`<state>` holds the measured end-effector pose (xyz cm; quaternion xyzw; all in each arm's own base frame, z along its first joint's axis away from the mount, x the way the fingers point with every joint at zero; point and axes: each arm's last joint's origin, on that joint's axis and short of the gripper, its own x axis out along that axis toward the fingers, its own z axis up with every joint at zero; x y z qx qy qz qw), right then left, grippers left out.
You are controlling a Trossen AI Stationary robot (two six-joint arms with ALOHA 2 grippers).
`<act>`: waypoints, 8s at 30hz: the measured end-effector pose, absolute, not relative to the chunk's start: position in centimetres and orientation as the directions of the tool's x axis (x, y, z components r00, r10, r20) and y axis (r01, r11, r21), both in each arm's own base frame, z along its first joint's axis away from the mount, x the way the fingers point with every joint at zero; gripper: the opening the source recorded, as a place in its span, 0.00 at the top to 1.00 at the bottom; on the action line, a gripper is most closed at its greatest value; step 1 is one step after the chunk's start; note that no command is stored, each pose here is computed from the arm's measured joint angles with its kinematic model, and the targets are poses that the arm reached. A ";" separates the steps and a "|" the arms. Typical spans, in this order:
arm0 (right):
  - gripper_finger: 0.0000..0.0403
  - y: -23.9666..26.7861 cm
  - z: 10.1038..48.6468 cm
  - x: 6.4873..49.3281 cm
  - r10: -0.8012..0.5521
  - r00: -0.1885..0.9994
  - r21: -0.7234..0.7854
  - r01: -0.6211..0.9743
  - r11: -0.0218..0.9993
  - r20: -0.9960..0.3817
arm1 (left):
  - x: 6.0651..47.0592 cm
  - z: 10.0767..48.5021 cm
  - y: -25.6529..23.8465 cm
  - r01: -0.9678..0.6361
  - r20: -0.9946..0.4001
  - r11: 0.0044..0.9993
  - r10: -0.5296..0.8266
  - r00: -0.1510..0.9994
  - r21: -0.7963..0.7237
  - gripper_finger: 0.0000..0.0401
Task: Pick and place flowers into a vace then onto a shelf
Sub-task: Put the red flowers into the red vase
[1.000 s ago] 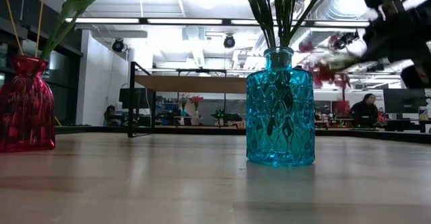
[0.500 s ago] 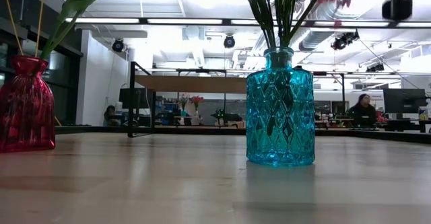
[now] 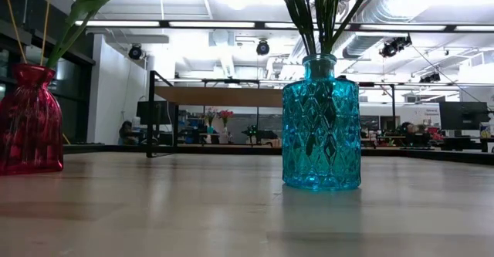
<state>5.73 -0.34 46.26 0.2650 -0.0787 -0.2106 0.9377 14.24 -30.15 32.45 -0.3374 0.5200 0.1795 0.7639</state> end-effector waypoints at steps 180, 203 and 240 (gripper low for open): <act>0.45 7.4 46.3 34.9 0.466 0.863 0.109 -0.491 0.864 0.198 | 22.3 46.2 -19.9 -0.503 -0.059 0.863 0.500 0.864 -0.048 0.91; 0.41 6.1 45.9 35.0 0.423 0.894 0.032 -0.432 0.901 0.149 | 14.9 44.9 -25.5 -0.418 0.001 0.904 0.420 0.908 0.086 0.91; 0.42 5.8 46.4 33.5 0.424 0.901 0.181 -0.434 0.883 0.090 | 12.7 31.4 -20.6 -0.410 -0.062 0.892 0.428 0.902 0.192 0.91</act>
